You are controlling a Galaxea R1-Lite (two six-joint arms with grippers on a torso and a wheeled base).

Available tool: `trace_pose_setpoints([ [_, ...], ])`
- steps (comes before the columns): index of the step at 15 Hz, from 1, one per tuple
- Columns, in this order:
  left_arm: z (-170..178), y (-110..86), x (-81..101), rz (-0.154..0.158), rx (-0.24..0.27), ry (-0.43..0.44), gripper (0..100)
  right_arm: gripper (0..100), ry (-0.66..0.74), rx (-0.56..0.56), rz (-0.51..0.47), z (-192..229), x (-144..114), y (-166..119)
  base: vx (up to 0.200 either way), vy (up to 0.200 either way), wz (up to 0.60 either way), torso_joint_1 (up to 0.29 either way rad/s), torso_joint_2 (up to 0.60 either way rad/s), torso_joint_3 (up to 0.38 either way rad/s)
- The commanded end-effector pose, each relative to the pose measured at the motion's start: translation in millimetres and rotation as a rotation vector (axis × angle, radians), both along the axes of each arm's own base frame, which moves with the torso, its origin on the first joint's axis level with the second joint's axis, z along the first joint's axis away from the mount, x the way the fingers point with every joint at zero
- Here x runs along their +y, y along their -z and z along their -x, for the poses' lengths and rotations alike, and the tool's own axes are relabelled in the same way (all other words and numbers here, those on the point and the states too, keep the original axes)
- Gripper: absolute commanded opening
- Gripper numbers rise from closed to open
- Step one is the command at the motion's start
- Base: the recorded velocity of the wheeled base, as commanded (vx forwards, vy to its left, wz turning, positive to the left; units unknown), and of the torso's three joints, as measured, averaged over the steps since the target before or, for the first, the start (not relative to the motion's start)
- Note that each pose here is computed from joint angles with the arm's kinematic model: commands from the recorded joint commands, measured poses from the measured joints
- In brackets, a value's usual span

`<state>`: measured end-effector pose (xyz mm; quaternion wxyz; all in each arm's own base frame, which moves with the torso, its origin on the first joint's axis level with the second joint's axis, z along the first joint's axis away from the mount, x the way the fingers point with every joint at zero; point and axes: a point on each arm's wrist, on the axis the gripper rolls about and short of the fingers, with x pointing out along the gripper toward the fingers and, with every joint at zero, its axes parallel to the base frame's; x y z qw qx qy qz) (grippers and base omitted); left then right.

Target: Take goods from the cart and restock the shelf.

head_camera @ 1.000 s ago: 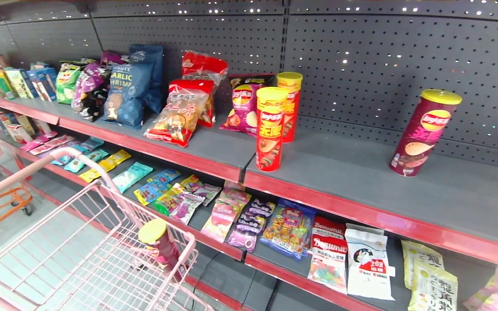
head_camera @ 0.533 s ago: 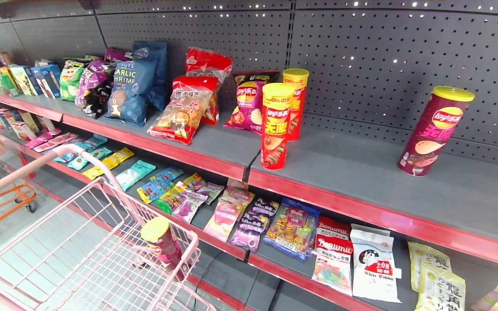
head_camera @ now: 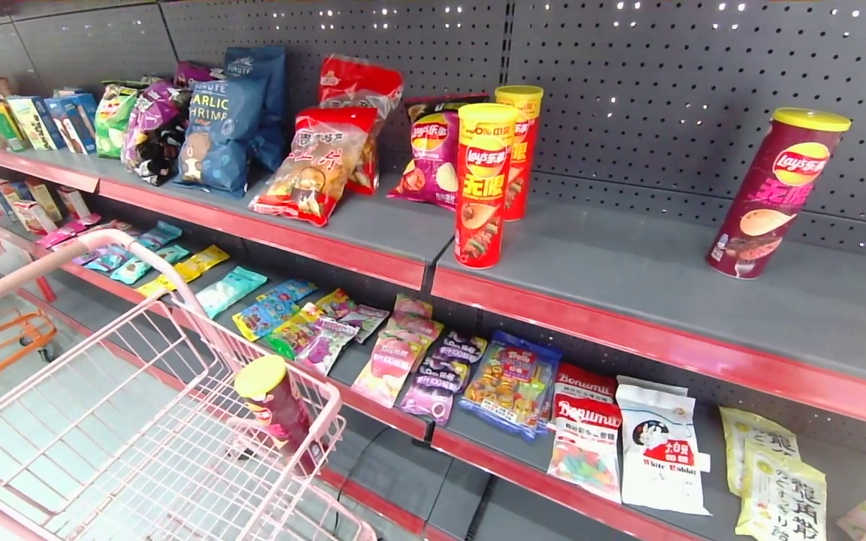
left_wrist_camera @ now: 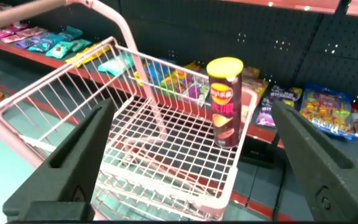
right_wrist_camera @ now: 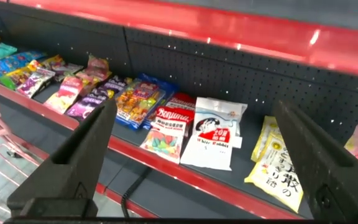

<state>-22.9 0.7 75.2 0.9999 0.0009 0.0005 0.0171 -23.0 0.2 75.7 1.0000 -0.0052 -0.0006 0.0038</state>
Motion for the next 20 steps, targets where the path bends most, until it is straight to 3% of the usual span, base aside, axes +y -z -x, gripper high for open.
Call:
trace_pose_setpoints([
  [1,-0.1,-0.1,0.0,0.0,0.0,-0.001,100,100,0.0,0.001,0.0,-0.1,0.0,0.0,0.0,0.0,0.0,-0.198,0.53,0.33],
  [9,-0.1,-0.1,0.0,0.0,0.0,-0.001,100,100,0.002,0.001,0.0,-0.1,0.0,0.0,0.0,0.0,0.0,-0.19,0.54,0.352],
  [11,-1.6,-0.4,0.0,-0.001,0.022,0.004,100,100,0.0,0.001,0.0,-0.1,0.0,0.0,0.0,0.0,0.0,-0.139,0.47,0.325],
  [12,-1.6,-0.6,0.0,-0.009,0.021,0.008,100,100,0.0,0.001,0.0,-0.1,0.0,0.0,0.0,0.0,0.0,-0.066,0.24,0.173],
  [14,-0.1,-0.4,-0.5,-0.058,-0.001,0.025,100,100,0.002,0.001,-0.001,-0.1,0.0,0.0,0.0,0.0,0.0,-0.027,0.11,0.071],
  [19,-0.1,-1.4,-0.7,-0.081,-0.01,0.031,100,100,0.006,0.001,0.0,-0.1,-0.1,0.0,0.0,0.0,0.0,-0.002,0.01,0.006],
  [20,2.4,-17.1,-1.0,-0.069,-0.059,0.051,100,100,0.006,0.003,0.0,-0.2,-0.1,0.4,0.0,0.0,0.0,0.0,0.0,0.0],
])
